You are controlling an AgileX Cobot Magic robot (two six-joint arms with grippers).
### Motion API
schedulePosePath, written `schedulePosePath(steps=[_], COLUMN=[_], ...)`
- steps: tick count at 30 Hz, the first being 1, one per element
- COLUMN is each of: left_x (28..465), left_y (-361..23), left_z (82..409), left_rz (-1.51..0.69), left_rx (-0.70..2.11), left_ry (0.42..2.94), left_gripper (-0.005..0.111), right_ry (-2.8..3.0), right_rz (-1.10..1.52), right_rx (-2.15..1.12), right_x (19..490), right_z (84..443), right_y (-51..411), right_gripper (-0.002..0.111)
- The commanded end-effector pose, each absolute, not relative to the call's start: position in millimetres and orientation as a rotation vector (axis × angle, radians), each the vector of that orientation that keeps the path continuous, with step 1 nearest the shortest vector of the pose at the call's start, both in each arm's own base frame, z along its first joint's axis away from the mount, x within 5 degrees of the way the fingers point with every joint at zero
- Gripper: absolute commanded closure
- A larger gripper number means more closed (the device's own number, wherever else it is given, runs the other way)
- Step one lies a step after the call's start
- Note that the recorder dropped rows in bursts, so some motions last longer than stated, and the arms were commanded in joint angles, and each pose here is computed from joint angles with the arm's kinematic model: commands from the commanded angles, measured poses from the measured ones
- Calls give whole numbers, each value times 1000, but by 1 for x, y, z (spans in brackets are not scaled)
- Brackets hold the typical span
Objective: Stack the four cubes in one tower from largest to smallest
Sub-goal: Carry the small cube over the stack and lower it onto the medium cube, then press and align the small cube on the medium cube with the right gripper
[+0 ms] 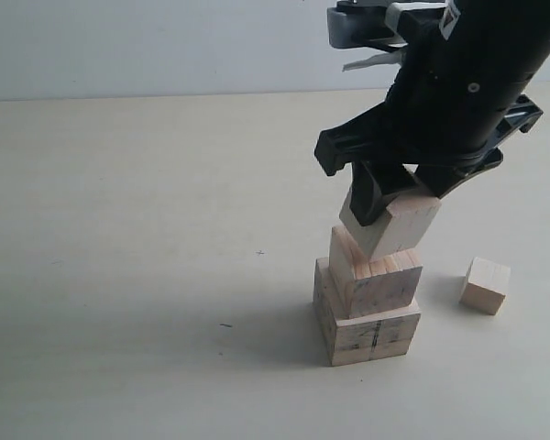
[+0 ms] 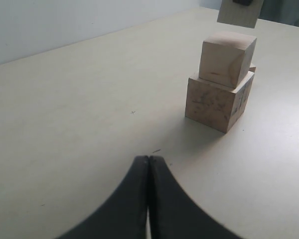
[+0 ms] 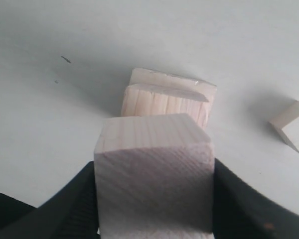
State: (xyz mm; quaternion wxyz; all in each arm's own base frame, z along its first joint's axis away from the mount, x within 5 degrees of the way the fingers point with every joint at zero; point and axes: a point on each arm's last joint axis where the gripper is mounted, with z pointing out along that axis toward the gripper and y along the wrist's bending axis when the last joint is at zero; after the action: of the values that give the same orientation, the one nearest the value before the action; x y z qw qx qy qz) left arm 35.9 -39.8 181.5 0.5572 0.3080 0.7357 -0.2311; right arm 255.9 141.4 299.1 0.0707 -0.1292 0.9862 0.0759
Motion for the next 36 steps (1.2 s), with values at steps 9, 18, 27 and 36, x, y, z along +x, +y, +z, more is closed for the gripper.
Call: schedulePosePath(steps=[9, 18, 27, 36], left_x=[36, 36, 36, 36], left_y=[-40, -40, -40, -40], left_z=[181, 181, 181, 181], left_rz=[-543, -543, -543, -543], left_rx=[724, 724, 724, 724], left_ry=[1727, 1727, 1727, 1727], left_gripper=[107, 107, 107, 107], right_ry=[2992, 2994, 3013, 3021], right_rz=[175, 176, 170, 164], right_rx=[-354, -339, -350, -377], right_x=[262, 262, 264, 262], right_z=[290, 290, 284, 281], right_y=[142, 142, 146, 152], right_gripper=[108, 108, 108, 108])
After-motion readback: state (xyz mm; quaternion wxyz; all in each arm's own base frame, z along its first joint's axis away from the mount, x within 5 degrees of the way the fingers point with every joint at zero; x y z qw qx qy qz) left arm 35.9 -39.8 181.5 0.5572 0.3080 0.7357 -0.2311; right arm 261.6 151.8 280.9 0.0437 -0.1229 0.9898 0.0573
